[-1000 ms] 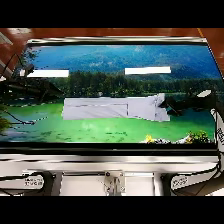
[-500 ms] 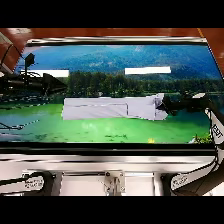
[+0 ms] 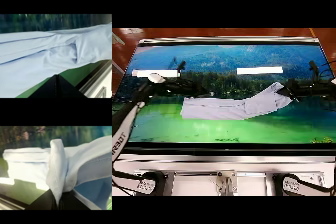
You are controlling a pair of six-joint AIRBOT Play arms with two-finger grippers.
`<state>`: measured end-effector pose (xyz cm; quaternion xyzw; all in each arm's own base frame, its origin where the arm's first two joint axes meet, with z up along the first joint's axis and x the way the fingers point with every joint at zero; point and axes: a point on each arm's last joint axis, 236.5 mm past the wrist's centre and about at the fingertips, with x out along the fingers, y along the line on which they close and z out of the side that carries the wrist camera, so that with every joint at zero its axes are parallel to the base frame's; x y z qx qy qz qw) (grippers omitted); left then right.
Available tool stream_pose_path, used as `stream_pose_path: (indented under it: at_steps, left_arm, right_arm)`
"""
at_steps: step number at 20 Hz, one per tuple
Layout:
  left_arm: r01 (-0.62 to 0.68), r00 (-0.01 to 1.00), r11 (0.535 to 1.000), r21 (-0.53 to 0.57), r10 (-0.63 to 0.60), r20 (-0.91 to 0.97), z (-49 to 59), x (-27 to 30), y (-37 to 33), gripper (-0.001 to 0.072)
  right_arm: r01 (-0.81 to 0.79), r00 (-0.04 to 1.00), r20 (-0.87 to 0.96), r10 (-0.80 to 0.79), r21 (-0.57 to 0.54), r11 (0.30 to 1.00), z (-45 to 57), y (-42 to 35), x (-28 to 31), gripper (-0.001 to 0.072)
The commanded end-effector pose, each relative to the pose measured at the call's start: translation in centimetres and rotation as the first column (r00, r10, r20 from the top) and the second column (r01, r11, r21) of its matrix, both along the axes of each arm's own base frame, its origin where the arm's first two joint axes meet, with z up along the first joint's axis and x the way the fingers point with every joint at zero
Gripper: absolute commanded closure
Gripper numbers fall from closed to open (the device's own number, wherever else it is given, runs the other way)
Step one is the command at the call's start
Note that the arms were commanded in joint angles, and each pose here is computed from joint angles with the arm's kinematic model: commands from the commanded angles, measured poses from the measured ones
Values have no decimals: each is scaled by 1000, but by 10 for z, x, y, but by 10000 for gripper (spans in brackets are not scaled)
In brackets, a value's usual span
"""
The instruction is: Fold the shirts.
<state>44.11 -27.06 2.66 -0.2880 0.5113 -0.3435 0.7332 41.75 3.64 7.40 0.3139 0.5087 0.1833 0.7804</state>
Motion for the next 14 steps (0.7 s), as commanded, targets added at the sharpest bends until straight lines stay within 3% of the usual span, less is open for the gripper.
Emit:
stream_pose_path:
  at_steps: [1, 10, 14]
  left_arm:
    - [-6, 996, 996, -88, -2, -94, -41, -15, -83, 666]
    - [10, 952, 942, -336, -111, -284, -73, -108, -239, 666]
    - [6, 967, 928, -373, -101, -234, -58, -86, -244, 668]
  right_arm:
    - [-15, 997, 72, 15, -3, 1000, 63, 15, -34, 643]
    - [7, 997, 82, -9, 25, 1000, 117, 37, -85, 643]
    - [10, 996, 84, -15, 60, 998, 123, 42, -85, 643]
